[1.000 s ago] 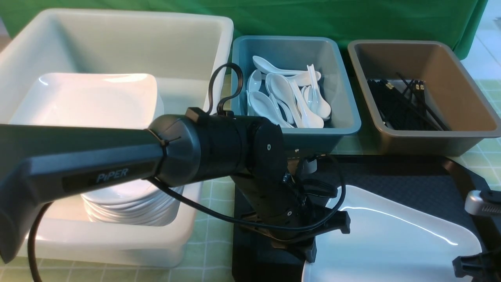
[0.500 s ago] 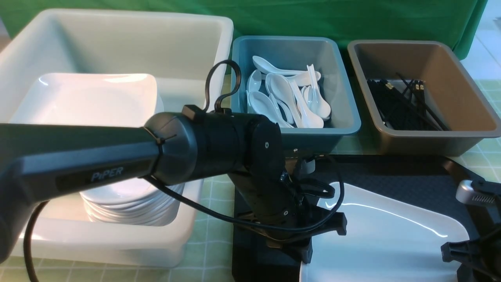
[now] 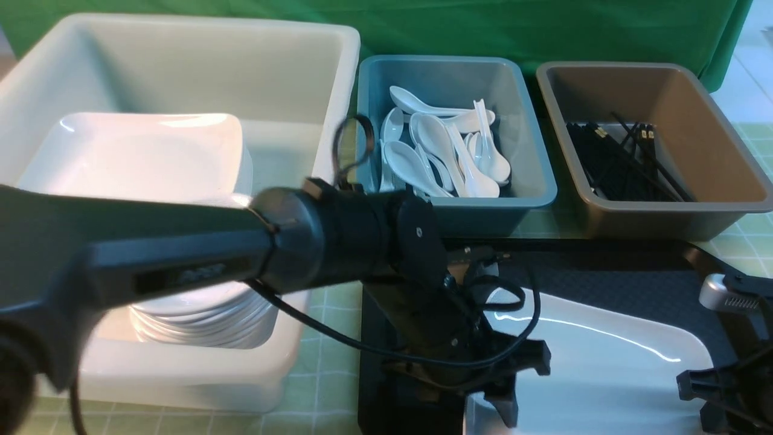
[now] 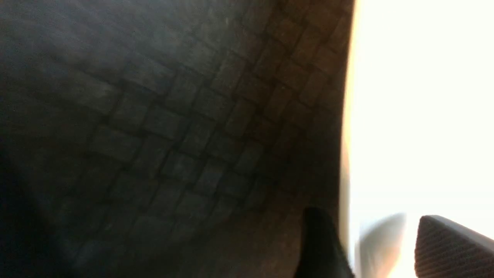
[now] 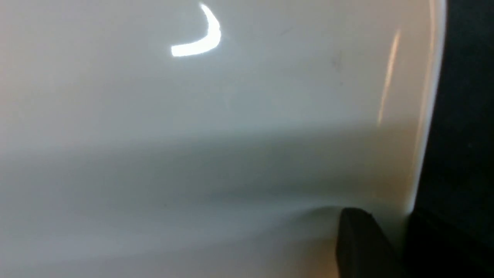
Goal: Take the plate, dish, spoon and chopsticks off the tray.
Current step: Use the left arm to put the plate into the large storage box on the left
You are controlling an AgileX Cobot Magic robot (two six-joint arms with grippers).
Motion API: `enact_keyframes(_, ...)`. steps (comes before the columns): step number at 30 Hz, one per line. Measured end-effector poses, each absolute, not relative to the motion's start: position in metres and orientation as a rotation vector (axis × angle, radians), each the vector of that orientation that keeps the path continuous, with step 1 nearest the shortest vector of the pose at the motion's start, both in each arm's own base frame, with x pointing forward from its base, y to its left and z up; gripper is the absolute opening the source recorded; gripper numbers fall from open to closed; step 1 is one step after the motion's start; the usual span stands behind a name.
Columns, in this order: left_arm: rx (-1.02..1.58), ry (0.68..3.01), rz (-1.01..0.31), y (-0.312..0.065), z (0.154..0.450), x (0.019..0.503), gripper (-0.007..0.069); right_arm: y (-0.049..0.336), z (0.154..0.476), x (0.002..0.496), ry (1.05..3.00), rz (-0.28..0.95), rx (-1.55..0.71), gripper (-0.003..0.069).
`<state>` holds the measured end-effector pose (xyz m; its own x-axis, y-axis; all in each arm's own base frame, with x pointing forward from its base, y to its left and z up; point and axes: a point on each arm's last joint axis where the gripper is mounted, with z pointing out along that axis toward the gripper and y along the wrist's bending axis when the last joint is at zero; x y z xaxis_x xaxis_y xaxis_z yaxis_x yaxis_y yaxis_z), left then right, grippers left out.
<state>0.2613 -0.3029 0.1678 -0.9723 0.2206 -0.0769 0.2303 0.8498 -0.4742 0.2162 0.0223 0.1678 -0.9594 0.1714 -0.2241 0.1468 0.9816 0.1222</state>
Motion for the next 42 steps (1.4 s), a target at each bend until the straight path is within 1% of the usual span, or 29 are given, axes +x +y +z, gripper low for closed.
enact_keyframes(2, 0.368, 3.012, -0.796, -0.305, 0.162, 0.261, 0.031, 0.023, 0.168, 0.216, 2.891, 0.156, 0.234, 0.0101)
enact_keyframes(5, 0.358, 3.012, -0.817, -0.305, 0.162, 0.263, 0.025, 0.022, 0.168, 0.216, 2.892, 0.148, 0.225, 0.0101)
enact_keyframes(7, 0.31, 3.014, -0.86, -0.305, 0.164, 0.264, 0.017, 0.02, 0.167, 0.216, 2.894, 0.132, 0.219, 0.0101)
enact_keyframes(9, 0.293, 3.009, -0.88, -0.305, 0.167, 0.264, 0.015, 0.019, 0.167, 0.216, 2.9, 0.116, 0.201, 0.0101)
enact_keyframes(15, 0.305, 2.996, -0.886, -0.304, 0.174, 0.263, 0.0139, 0.019, 0.168, 0.214, 2.928, 0.108, 0.181, 0.0101)
enact_keyframes(16, 0.318, 2.974, -0.894, -0.303, 0.182, 0.262, 0.0111, 0.019, 0.174, 0.212, 2.941, 0.103, 0.152, 0.0106)
enact_keyframes(18, 0.343, 2.943, -0.902, -0.302, 0.19, 0.262, 0.0083, 0.018, 0.181, 0.209, 2.962, 0.094, 0.113, 0.0128)
enact_keyframes(20, 0.352, 2.894, -0.925, -0.302, 0.205, 0.259, 0.0051, 0.021, 0.197, 0.208, 2.937, 0.13, 0.097, 0.0182)
enact_keyframes(21, 0.353, 2.889, -0.927, -0.303, 0.206, 0.259, 0.0051, 0.022, 0.2, 0.209, 2.927, 0.137, 0.096, 0.0188)
enact_keyframes(22, 0.365, 2.869, -0.932, -0.302, 0.212, 0.257, 0.0038, 0.023, 0.216, 0.209, 2.879, 0.155, 0.073, 0.023)
enact_keyframes(23, 0.377, 2.857, -0.931, -0.301, 0.216, 0.256, 0.0034, 0.023, 0.227, 0.208, 2.843, 0.157, 0.054, 0.0251)
enact_keyframes(24, 0.383, 2.849, -0.929, -0.3, 0.219, 0.256, 0.0032, 0.023, 0.239, 0.207, 2.806, 0.161, 0.039, 0.0267)
enact_keyframes(25, 0.386, 2.844, -0.93, -0.3, 0.22, 0.256, 0.0031, 0.023, 0.243, 0.206, 2.788, 0.162, 0.031, 0.0269)
enact_keyframes(26, 0.396, 2.833, -0.923, -0.299, 0.223, 0.256, 0.0029, 0.023, 0.261, 0.203, 2.732, 0.165, 0.009, 0.028)
enact_keyframes(28, 0.4, 2.822, -0.924, -0.297, 0.227, 0.255, 0.0028, 0.023, 0.284, 0.197, 2.647, 0.17, -0.006, 0.0286)
enact_keyframes(29, 0.401, 2.82, -0.924, -0.297, 0.228, 0.255, 0.0028, 0.023, 0.287, 0.195, 2.632, 0.17, -0.009, 0.0286)
enact_keyframes(31, 0.402, 2.8, -0.934, -0.296, 0.234, 0.254, 0.0028, 0.022, 0.313, 0.184, 2.522, 0.172, -0.025, 0.0288)
enact_keyframes(33, 0.397, 2.785, -0.947, -0.295, 0.24, 0.254, 0.0025, 0.021, 0.332, 0.174, 2.437, 0.169, -0.038, 0.0288)
enact_keyframes(37, 0.389, 2.743, -0.978, -0.288, 0.256, 0.253, 0.0023, 0.018, 0.355, 0.154, 2.323, 0.142, -0.061, 0.0288)
enact_keyframes(42, 0.323, 2.678, -1.039, -0.273, 0.28, 0.257, 0.0023, 0.016, 0.362, 0.14, 2.289, 0.128, -0.063, 0.0288)
